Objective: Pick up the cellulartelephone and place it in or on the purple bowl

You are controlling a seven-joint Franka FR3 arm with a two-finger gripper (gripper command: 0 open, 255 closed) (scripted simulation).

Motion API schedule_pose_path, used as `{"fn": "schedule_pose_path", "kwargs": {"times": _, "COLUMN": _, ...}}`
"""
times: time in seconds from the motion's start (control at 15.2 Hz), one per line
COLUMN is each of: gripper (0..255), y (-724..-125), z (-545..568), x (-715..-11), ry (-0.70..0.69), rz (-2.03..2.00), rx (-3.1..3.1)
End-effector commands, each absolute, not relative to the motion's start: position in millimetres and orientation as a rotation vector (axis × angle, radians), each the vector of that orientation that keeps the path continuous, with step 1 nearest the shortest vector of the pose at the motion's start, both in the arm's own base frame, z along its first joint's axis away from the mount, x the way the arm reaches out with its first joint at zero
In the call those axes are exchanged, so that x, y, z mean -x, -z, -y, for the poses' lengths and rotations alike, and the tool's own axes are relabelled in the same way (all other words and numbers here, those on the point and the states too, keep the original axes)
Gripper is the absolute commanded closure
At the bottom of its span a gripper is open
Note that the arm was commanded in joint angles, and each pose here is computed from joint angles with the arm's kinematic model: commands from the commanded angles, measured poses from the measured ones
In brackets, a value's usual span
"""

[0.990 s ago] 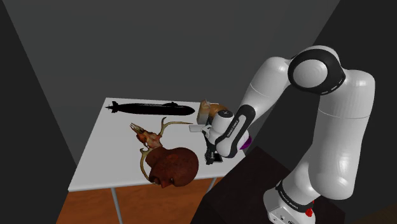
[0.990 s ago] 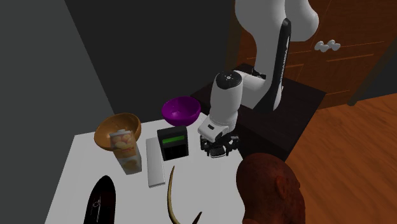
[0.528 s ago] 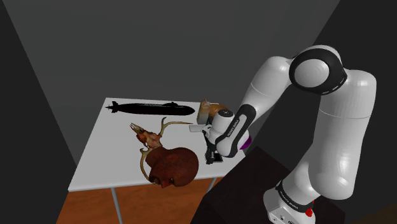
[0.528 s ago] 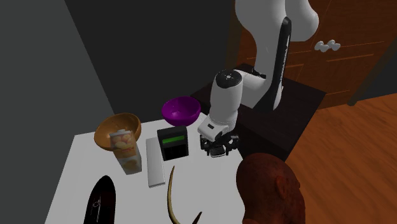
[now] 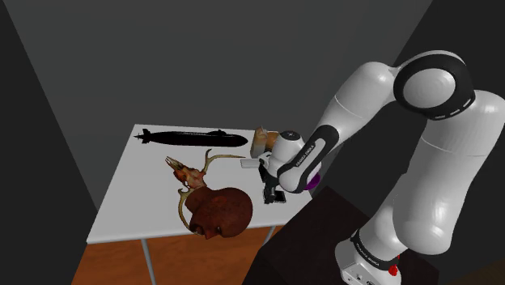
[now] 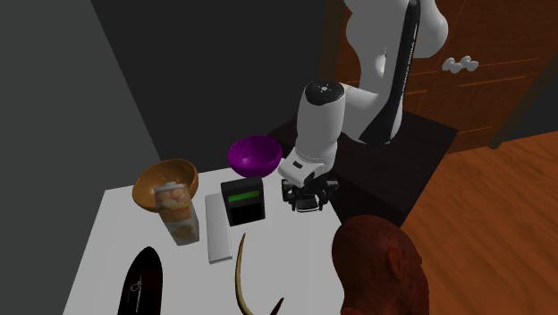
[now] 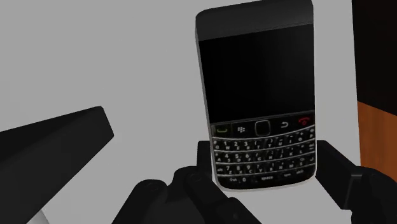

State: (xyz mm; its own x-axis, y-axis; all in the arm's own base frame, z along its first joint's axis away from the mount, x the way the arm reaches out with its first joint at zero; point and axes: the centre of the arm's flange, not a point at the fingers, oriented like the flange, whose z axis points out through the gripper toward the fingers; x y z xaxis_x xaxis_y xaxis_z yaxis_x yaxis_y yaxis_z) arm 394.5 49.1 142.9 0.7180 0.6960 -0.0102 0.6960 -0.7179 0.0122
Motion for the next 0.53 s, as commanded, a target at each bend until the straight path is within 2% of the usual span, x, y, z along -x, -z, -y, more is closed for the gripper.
{"fn": "schedule_pose_path", "kwargs": {"times": 0.0, "gripper": 255, "y": -154.4, "z": -48.8, "x": -394.6, "ry": 0.008, "rz": -1.174, "rx": -2.898}}
{"fn": "schedule_pose_path", "kwargs": {"times": 0.46, "gripper": 255, "y": -191.3, "z": -48.8, "x": -394.6, "ry": 0.008, "rz": -1.174, "rx": -2.898}}
